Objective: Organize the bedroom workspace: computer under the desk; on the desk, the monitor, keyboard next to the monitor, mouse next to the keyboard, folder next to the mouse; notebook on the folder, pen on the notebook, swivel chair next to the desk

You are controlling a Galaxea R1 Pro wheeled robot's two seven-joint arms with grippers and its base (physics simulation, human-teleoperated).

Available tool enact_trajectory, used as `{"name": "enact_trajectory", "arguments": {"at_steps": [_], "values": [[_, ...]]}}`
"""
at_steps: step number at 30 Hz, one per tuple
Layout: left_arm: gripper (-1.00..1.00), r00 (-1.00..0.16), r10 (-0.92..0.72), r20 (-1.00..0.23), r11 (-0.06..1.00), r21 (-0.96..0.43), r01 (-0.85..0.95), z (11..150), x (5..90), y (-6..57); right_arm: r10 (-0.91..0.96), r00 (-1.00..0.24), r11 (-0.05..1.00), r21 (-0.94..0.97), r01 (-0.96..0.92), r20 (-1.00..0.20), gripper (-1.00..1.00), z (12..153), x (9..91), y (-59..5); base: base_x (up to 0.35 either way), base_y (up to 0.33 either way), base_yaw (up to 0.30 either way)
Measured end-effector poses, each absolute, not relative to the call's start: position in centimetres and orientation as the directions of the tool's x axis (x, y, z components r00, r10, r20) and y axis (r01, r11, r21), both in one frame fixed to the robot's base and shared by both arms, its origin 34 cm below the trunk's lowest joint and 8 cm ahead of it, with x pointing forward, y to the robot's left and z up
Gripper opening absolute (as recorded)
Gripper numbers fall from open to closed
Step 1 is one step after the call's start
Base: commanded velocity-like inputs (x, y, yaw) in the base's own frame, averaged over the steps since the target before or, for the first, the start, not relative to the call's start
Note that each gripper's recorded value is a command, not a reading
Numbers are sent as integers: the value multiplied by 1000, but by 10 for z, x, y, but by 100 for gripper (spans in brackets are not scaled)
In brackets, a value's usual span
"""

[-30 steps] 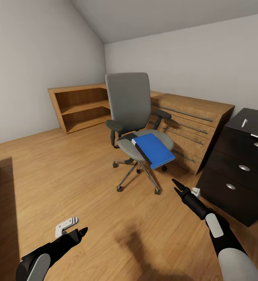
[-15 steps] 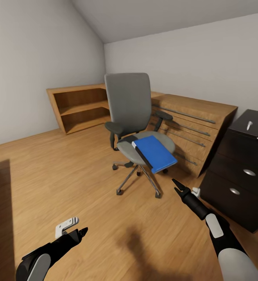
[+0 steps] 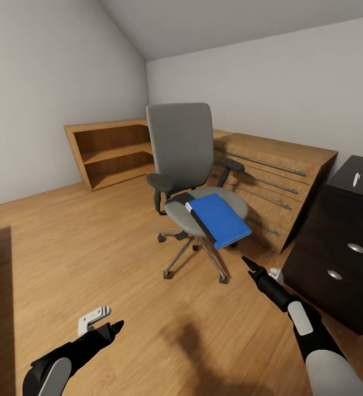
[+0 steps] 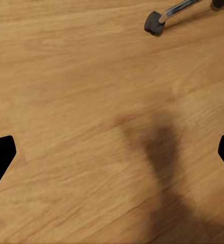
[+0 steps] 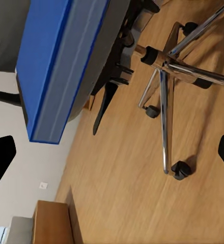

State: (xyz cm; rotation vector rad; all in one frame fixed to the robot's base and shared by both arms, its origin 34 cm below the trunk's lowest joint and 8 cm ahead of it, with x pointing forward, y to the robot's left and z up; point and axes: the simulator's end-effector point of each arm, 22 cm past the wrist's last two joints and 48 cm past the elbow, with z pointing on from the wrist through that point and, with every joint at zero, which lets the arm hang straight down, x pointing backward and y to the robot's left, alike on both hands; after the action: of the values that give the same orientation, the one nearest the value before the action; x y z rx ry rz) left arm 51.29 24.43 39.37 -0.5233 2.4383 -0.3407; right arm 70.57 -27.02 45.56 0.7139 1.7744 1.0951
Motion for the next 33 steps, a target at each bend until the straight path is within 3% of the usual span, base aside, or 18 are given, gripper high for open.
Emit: {"name": "enact_trajectory", "arguments": {"at_steps": [9, 33], "values": [[100, -733, -444, -515, 888, -359, -286, 394, 513, 244, 819, -427, 430, 902, 17, -383, 100, 455, 706, -261, 109, 0, 0], [100, -723, -445, -528, 888, -366, -278, 403, 515, 243, 821, -427, 416, 910, -6, -378, 100, 468, 707, -248, 5, 0, 0]]}}
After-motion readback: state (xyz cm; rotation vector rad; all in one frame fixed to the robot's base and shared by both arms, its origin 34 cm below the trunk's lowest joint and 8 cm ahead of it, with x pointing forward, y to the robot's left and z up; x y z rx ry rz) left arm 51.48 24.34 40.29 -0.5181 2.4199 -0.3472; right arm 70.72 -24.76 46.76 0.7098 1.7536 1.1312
